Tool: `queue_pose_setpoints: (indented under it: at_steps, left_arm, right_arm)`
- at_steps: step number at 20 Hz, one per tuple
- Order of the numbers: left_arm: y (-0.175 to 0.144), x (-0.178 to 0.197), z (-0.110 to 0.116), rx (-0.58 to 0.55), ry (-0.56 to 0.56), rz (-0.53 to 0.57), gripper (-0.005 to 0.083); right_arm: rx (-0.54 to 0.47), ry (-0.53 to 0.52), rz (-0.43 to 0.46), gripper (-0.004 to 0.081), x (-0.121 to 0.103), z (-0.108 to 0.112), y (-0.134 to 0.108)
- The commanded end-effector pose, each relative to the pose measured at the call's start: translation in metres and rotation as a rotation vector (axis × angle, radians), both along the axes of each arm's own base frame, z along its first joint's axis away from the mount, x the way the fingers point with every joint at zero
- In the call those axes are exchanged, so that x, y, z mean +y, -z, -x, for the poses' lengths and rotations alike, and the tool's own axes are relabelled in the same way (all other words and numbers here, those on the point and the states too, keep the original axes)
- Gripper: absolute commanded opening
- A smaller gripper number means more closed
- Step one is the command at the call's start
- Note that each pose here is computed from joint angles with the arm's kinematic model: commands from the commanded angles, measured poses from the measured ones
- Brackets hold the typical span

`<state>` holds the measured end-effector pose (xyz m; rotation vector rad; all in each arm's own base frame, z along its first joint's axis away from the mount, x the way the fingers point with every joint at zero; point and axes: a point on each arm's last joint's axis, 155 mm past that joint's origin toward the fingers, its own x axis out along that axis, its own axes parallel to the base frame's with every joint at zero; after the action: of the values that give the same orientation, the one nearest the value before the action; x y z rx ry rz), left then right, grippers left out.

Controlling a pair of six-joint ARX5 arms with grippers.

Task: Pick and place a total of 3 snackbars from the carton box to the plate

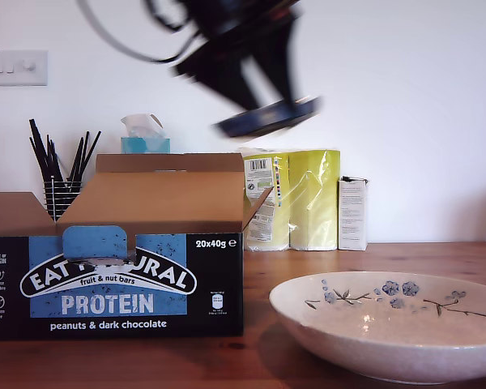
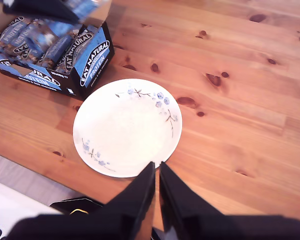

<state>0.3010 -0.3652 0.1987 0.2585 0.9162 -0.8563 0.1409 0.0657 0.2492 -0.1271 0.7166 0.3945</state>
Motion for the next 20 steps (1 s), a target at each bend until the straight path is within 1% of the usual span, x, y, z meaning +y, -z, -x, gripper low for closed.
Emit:
queue_pose_setpoints:
  at_steps: [1,4,7,10,12,14,20]
  left_arm:
    - [-0.008,-0.022,0.003,-0.045,0.037,0.047,0.021]
    - [-0.004,-0.058,0.023,-0.07,0.114,0.081,0.021]
    - [0.028,-0.077,0.029,-0.042,0.145,0.049,0.021]
    - [0.072,-0.085,0.031,0.015,0.156,-0.014,0.021]
    - [0.099,-0.088,0.041,0.086,0.169,-0.041,0.021]
    - [0.115,-0.091,0.054,0.142,0.191,-0.061,0.021]
    - [0.141,-0.094,0.077,0.206,0.231,-0.109,0.0211]
  right_arm:
    - [-0.013,0.001,-0.005,-0.0013,-0.004,0.005,0.0]
    - [-0.04,0.018,-0.004,-0.0013,-0.01,0.007,-0.002]
    - [-0.058,0.019,-0.015,-0.0013,-0.012,0.012,-0.005]
    - [-0.076,0.025,-0.02,-0.0013,-0.015,0.014,-0.007]
    - [-0.075,0.039,-0.005,-0.0013,-0.02,0.014,-0.005]
    - [-0.07,0.041,0.001,-0.0013,-0.021,0.015,-0.004]
    - [-0.08,0.055,0.017,-0.0013,-0.024,0.013,-0.004]
